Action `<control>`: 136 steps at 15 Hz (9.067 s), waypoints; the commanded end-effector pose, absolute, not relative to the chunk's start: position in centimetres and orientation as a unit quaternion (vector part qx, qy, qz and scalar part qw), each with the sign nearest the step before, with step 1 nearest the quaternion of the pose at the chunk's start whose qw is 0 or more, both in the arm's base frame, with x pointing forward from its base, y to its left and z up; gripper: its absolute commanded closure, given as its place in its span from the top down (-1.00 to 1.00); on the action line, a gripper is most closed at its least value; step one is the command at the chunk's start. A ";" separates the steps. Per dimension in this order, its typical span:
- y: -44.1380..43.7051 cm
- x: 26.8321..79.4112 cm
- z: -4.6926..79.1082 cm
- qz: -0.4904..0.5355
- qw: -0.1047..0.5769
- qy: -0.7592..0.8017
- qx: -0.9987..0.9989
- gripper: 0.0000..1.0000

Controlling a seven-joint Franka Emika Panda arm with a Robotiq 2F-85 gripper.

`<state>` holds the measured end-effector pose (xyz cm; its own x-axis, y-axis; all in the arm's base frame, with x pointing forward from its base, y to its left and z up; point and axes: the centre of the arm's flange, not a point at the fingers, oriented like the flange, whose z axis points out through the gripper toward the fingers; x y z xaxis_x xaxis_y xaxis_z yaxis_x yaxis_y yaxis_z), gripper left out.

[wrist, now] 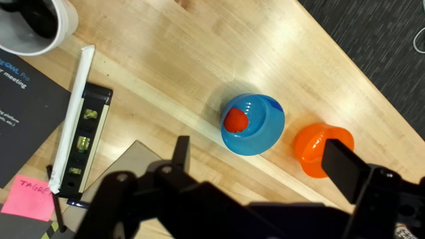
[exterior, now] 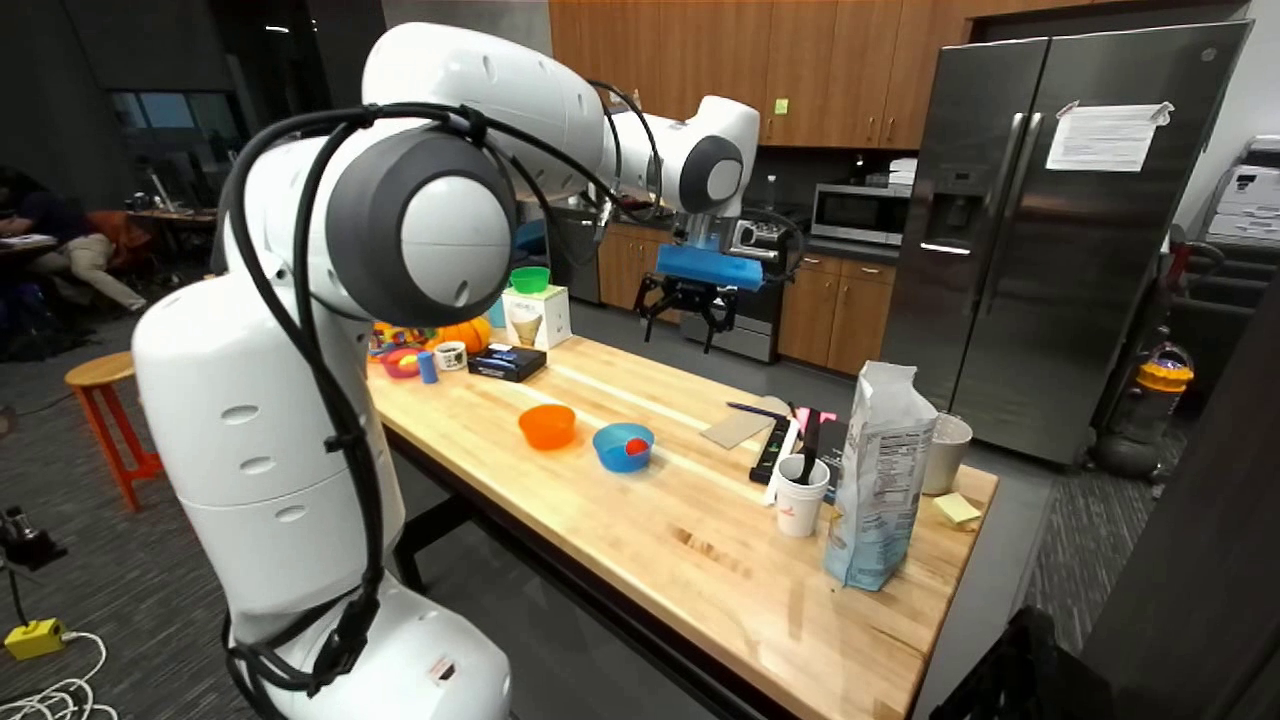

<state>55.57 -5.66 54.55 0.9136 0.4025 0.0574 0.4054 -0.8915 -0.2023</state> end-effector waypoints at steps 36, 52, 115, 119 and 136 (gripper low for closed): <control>-1.7 61.2 52.6 0.011 0.066 -0.378 -0.923 1.00; 0.1 64.2 48.5 0.013 0.126 -0.472 -0.873 1.00; 10.1 66.4 41.2 0.156 0.110 -0.806 -0.559 1.00; 10.4 65.6 40.6 0.160 0.110 -0.802 -0.565 1.00; 16.6 64.9 37.8 0.164 0.039 -0.808 -0.565 1.00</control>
